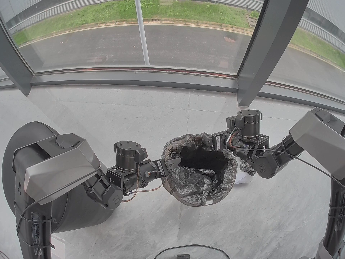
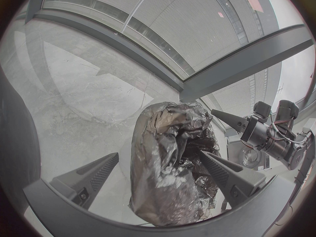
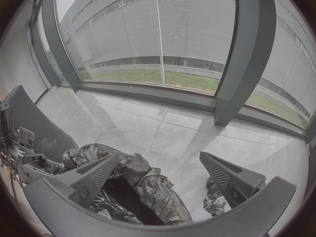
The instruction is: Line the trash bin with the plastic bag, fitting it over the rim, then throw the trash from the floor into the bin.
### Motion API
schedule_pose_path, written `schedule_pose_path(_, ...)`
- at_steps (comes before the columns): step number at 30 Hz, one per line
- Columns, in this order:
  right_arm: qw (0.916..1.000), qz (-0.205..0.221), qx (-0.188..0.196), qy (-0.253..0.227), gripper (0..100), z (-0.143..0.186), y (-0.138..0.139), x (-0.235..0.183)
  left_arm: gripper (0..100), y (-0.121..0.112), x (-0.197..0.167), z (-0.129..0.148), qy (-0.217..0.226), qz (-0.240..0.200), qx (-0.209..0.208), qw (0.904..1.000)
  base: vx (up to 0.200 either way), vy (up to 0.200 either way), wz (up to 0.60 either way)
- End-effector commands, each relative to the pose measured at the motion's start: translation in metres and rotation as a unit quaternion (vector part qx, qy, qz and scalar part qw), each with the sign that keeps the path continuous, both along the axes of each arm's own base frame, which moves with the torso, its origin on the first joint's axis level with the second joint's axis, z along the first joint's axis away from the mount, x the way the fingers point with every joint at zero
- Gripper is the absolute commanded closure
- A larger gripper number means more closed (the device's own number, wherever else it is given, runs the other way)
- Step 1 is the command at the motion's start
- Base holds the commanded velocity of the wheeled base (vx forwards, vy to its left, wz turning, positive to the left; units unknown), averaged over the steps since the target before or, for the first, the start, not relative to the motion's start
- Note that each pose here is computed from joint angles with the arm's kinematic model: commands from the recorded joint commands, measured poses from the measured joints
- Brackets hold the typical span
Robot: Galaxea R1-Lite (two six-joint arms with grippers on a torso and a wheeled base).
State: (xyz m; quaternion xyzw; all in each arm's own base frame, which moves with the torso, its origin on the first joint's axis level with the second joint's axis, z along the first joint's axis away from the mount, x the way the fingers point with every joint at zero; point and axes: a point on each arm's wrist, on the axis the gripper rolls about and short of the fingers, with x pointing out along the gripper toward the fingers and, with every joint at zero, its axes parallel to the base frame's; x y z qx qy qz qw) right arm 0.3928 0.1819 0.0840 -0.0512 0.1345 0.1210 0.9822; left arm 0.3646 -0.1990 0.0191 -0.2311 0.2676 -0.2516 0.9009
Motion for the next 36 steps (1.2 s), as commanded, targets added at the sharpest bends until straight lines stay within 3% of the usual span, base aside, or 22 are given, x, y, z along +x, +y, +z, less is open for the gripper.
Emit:
schedule_pose_path(1, 1.0000, 0.000, 0.003, -0.002, 0, 0.002, 0.000, 0.000, 0, 0.004, 0.002, -0.004, 0.006, 0.006, 0.002, 1.0000, 0.000, 0.000, 0.00)
schedule_pose_path(7, 0.9999, -0.014, 0.008, -0.003, 0, 0.004, -0.001, -0.002, 0, 0.007, -0.001, 0.000, 0.009, 0.021, -0.004, 0.9997, 0.000, 0.000, 0.00)
schedule_pose_path(11, 0.9996, -0.018, 0.022, 0.001, 0, 0.007, -0.003, -0.006, 0, 0.015, -0.016, 0.022, 0.007, 0.032, -0.020, 0.9993, 0.000, 0.000, 0.00)
schedule_pose_path(14, 0.9996, -0.018, 0.023, 0.004, 0, 0.006, -0.003, -0.008, 0, 0.019, -0.030, 0.025, 0.021, 0.033, -0.020, 0.9990, 0.000, 0.000, 0.00)
schedule_pose_path(18, 0.9996, -0.018, 0.023, 0.004, 0, 0.006, -0.003, -0.008, 0, 0.028, -0.043, 0.018, 0.038, 0.045, -0.008, 0.9982, 0.000, 0.000, 0.00)
schedule_pose_path(23, 0.9996, -0.018, 0.023, 0.004, 0, 0.006, -0.003, -0.008, 0, 0.034, -0.052, 0.010, 0.023, 0.046, -0.015, 0.9986, 0.000, 0.000, 0.00)
schedule_pose_path(36, 0.9995, -0.018, 0.023, 0.008, 0, 0.003, -0.003, -0.007, 0, 0.037, -0.030, -0.022, 0.040, 0.061, -0.004, 0.9973, 0.000, 0.000, 0.00)
